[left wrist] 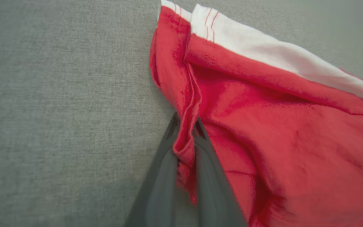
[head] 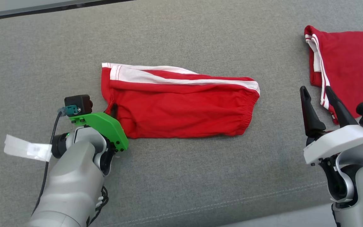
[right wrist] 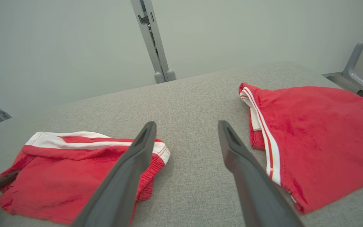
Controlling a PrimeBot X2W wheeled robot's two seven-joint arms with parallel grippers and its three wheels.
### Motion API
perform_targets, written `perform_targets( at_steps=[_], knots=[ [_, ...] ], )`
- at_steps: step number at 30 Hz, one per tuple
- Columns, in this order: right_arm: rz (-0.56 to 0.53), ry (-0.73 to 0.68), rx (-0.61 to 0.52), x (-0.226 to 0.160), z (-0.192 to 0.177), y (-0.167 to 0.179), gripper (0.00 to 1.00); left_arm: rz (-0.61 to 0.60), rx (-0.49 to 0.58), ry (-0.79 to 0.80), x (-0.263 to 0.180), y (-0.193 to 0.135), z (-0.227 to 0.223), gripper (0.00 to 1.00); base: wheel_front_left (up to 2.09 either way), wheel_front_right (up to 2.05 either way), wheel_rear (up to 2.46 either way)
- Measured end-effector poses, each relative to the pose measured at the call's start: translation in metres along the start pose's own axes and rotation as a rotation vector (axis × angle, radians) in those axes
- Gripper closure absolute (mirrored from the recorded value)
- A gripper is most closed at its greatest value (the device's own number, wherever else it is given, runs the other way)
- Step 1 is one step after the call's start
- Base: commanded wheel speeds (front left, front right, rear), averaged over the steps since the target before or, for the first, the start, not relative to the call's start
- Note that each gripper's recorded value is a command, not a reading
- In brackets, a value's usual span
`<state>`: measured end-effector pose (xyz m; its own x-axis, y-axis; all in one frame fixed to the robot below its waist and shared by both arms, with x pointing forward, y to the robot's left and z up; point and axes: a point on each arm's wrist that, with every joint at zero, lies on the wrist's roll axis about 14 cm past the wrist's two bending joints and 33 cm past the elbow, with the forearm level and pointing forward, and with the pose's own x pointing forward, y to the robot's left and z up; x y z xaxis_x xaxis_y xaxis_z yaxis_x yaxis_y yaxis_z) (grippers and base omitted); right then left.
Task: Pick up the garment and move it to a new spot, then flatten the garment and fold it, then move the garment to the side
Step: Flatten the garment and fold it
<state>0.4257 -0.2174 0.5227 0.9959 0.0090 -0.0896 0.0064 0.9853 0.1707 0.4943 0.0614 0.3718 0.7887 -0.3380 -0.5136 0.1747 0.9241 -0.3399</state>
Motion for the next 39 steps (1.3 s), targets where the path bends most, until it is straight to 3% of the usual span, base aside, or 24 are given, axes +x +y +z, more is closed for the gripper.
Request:
perform_targets(
  at_steps=[15, 25, 27, 28, 29, 39],
  knots=[
    [0.076, 0.114, 0.019, -0.003, -0.031, 0.025, 0.00, 0.084, -0.217, -0.165, -0.056, 0.022, -0.019, 1.00, 0.00, 0.00, 0.00],
    [0.142, 0.222, 0.092, -0.005, -0.061, 0.049, 0.00, 0.120, -0.326, -0.245, -0.085, 0.017, -0.027, 1.00, 0.00, 0.00, 0.00],
    [0.155, 0.235, 0.096, -0.004, -0.065, 0.054, 0.00, 0.128, -0.326, -0.256, -0.089, 0.018, -0.026, 0.64, 0.00, 0.00, 0.00],
    [0.163, 0.239, 0.105, -0.004, -0.066, 0.057, 0.00, 0.128, -0.326, -0.264, -0.090, 0.019, -0.024, 0.36, 0.00, 0.00, 0.00],
    [0.170, 0.242, 0.112, -0.003, -0.066, 0.060, 0.00, 0.127, -0.321, -0.272, -0.092, 0.020, -0.023, 0.00, 0.00, 0.00, 0.00],
    [0.208, 0.317, 0.153, 0.014, -0.075, 0.073, 0.00, 0.170, -0.236, -0.428, -0.118, 0.039, 0.022, 0.00, 0.00, 0.00, 0.00]
  ],
)
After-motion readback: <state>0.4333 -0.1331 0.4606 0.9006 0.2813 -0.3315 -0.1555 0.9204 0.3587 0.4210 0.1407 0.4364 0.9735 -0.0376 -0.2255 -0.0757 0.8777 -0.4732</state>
